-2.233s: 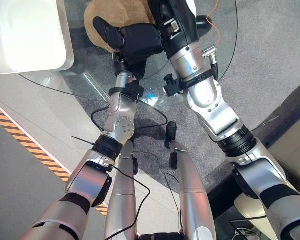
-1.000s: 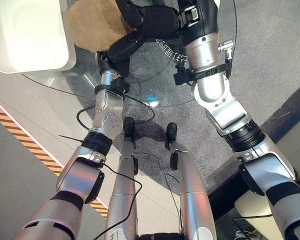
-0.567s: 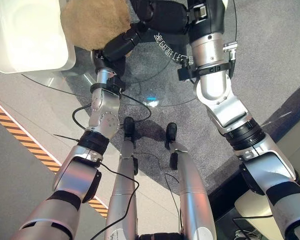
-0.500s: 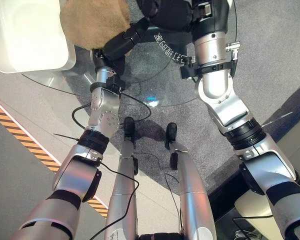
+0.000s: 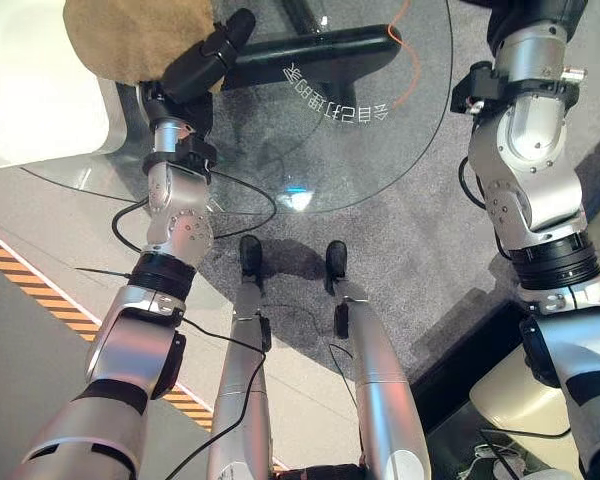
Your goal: Wipe the table with a cloth and put it in the basket.
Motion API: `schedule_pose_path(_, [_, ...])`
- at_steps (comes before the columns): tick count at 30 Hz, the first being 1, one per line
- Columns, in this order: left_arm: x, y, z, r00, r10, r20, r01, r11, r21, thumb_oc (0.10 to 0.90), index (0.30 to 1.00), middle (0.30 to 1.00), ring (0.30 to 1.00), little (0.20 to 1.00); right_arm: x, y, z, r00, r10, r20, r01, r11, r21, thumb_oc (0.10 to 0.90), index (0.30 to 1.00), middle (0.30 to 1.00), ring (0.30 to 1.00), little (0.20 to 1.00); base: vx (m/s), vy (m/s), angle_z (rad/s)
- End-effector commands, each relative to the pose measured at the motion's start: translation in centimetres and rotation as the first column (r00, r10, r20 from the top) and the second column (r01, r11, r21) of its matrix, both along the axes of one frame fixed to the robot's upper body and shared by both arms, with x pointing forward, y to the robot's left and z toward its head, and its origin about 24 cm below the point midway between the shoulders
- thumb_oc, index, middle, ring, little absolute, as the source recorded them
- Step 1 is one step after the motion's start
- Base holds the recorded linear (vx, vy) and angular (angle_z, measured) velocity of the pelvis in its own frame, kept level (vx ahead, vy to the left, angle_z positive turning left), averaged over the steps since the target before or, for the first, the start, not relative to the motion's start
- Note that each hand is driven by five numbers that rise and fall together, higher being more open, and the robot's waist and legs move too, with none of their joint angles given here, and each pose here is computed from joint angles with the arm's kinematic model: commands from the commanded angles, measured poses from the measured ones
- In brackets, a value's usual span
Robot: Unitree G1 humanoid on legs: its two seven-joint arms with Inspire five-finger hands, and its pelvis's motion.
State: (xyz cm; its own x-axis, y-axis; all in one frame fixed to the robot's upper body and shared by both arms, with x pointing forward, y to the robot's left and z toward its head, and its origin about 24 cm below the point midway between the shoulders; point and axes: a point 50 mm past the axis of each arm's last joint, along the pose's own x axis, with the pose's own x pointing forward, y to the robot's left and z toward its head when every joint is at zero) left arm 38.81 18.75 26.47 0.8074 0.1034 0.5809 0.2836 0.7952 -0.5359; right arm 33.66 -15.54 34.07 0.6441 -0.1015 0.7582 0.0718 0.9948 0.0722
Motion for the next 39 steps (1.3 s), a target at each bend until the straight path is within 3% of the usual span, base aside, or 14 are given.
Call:
schedule_pose_path(1, [-3.6, -0.3, 9.0, 0.912, -0.015, 0.411, -0.01, 0.998, 0.059, 0.1, 0.3, 0.3, 0.3, 0.2, -3.9, -1.7, 4.1, 0.969, 0.022, 0.246, -0.038, 0.997, 0.06, 0.8, 0.9, 0.9, 0.9, 0.9, 0.0, 0.0, 0.0])
schedule_pose_path(22, [-4.1, 2.6, 9.3, 0.878, 0.086, 0.471, -0.086, 0.996, -0.02, 0.1, 0.3, 0.3, 0.3, 0.2, 1.1, -5.9, -2.5, 0.992, -0.041, -0.118, 0.058, 0.987, 0.15, 0.8, 0.9, 0.9, 0.9, 0.9, 0.0, 0.006, -0.01])
schedule_pose_path(39, [-4.8, 6.0, 9.5, 0.845, 0.189, 0.499, -0.132, 0.98, -0.148, 0.1, 0.3, 0.3, 0.3, 0.2, 4.1, -11.6, -12.0, 0.869, -0.11, -0.483, 0.247, 0.942, 0.229, 0.8, 0.9, 0.9, 0.9, 0.9, 0.0, 0.0, 0.0])
